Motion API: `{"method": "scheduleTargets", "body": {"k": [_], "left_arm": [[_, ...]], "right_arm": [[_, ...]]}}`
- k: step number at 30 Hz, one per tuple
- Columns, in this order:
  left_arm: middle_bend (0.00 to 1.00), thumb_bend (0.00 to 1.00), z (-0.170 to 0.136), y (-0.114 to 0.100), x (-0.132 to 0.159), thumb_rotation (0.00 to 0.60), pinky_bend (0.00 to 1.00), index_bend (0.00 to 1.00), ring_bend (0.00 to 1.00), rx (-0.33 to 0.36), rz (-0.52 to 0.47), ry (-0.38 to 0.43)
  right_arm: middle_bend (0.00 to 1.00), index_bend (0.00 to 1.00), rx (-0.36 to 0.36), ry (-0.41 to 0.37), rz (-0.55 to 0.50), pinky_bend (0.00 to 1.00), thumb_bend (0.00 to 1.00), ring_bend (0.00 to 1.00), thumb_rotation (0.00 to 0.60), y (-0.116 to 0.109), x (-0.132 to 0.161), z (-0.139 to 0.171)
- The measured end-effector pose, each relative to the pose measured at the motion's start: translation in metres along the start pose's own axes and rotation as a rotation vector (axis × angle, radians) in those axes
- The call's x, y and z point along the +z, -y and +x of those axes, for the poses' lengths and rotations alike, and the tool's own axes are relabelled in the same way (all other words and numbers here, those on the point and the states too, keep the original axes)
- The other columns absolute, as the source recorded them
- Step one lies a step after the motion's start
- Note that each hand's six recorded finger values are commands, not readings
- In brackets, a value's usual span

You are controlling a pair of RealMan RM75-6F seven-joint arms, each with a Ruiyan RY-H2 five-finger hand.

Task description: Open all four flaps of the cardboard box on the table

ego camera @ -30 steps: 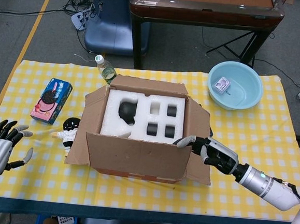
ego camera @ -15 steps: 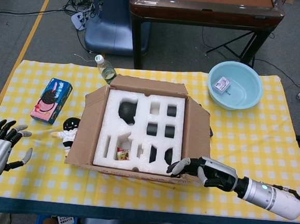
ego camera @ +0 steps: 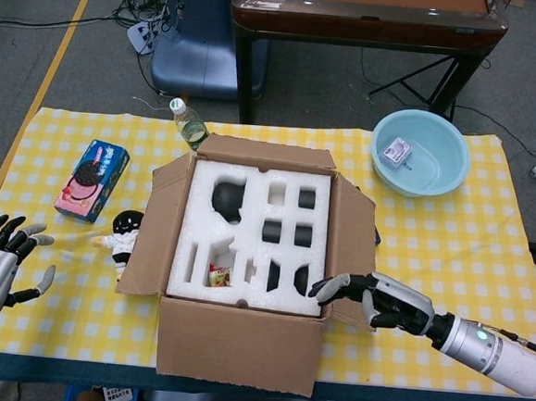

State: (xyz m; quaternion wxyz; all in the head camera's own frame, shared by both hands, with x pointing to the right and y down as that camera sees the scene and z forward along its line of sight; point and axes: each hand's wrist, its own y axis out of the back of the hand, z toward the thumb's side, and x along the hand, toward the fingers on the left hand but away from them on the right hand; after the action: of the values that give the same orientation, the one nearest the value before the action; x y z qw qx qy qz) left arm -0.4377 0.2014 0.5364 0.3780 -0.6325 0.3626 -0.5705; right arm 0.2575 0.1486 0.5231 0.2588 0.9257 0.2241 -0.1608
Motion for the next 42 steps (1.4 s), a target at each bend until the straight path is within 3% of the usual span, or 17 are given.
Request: {"method": "scheduleTargets", "body": {"k": [5,11,15,17,21,25,28,42], "left_arm": [[0.21,0.43,0.0,0.001,-0.005,0.238,0.0,0.38,0.08,0.001,0.005,-0.021],[0.21,0.43,-0.001,0.0,-0.012,0.258,0.0,0.37,0.08,0.016,0.02,-0.052],[0.21,0.43,-0.005,0.001,-0.015,0.307,0.0,0.36,0.08,0.026,0.033,-0.076],[0.21,0.43,-0.008,0.002,-0.017,0.345,0.0,0.36,0.08,0.027,0.032,-0.087],[0.2,0.43,-0.013,0.004,-0.019,0.348,0.0,0.35,0.08,0.026,0.032,-0.104],[0.2,0.43,-0.018,0.006,-0.021,0.349,0.0,0.34,0.08,0.028,0.023,-0.118],[0.2,0.43,-0.021,0.007,-0.022,0.348,0.0,0.34,0.08,0.033,0.02,-0.121],[0.2,0.43,-0.032,0.008,-0.016,0.347,0.0,0.34,0.08,0.043,0.004,-0.116]], "right_arm": [[0.24,0.32,-0.119,0.025,0.247,0.19,0.85,0.12,0.6,-0.014,-0.006,0.006],[0.2,0.29,-0.291,0.091,0.641,0.19,0.72,0.12,0.6,-0.03,-0.018,0.02],[0.19,0.29,-0.418,0.172,0.887,0.19,0.71,0.12,0.6,-0.038,-0.031,0.036],[0.19,0.29,-0.475,0.212,0.972,0.19,0.7,0.12,0.6,-0.041,-0.037,0.045],[0.18,0.28,-0.621,0.309,1.11,0.19,0.7,0.12,0.6,-0.044,-0.054,0.07],[0.18,0.28,-0.762,0.385,1.166,0.19,0.7,0.12,0.6,-0.041,-0.067,0.096],[0.18,0.28,-0.824,0.405,1.179,0.19,0.7,0.12,0.6,-0.04,-0.073,0.107],[0.18,0.28,-0.853,0.391,1.179,0.19,0.7,0.12,0.6,-0.034,-0.076,0.117]]}}
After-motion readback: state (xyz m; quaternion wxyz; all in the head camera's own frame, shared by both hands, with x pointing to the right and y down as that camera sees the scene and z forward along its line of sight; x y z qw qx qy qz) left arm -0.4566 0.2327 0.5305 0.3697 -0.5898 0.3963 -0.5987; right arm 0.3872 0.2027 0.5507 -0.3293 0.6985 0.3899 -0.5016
